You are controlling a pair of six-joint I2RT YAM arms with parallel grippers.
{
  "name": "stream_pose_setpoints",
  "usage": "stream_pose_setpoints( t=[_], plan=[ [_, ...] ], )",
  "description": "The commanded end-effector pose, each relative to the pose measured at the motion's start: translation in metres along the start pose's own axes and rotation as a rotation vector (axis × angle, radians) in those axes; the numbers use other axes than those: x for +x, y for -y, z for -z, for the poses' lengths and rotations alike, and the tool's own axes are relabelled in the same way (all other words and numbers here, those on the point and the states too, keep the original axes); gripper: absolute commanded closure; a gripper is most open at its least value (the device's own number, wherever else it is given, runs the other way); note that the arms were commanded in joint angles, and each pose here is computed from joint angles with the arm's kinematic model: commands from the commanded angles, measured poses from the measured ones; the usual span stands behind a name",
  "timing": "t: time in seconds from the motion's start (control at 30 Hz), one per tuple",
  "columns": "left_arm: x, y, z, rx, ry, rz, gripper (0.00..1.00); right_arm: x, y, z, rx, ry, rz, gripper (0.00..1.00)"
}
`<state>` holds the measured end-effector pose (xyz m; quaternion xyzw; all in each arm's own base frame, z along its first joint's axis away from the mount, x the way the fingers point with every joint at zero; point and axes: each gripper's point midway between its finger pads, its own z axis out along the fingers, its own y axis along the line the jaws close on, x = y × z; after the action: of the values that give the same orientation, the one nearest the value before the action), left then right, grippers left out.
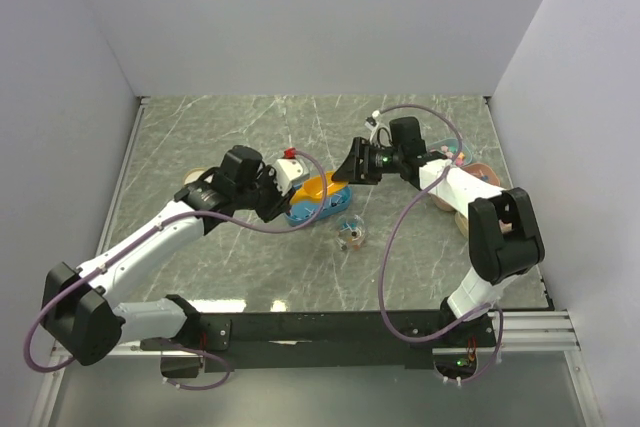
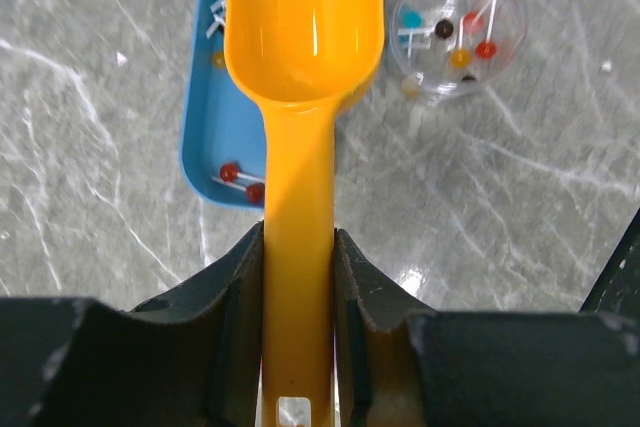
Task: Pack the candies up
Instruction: Adjust the spatula.
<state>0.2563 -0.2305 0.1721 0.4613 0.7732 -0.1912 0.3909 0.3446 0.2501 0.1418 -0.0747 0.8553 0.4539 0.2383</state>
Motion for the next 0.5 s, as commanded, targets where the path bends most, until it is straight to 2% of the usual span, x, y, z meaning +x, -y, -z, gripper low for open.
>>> stream_pose_setpoints(
  t=[0.0,0.23,0.47],
  plan=[
    [-0.041,0.003,0.016,0.001,0.190,-0.028,0.99,0.002,0.000,-0.004,-0.026,-0.001,-0.004,0.38],
    [-0.057,0.003,0.030,-0.003,0.340,-0.007,0.97,0.014,0.013,-0.009,0.001,-0.034,-0.041,0.45],
    [-0.058,0.008,0.026,0.035,0.381,0.040,0.95,0.016,0.010,-0.010,0.001,-0.045,-0.030,0.45]
  ],
)
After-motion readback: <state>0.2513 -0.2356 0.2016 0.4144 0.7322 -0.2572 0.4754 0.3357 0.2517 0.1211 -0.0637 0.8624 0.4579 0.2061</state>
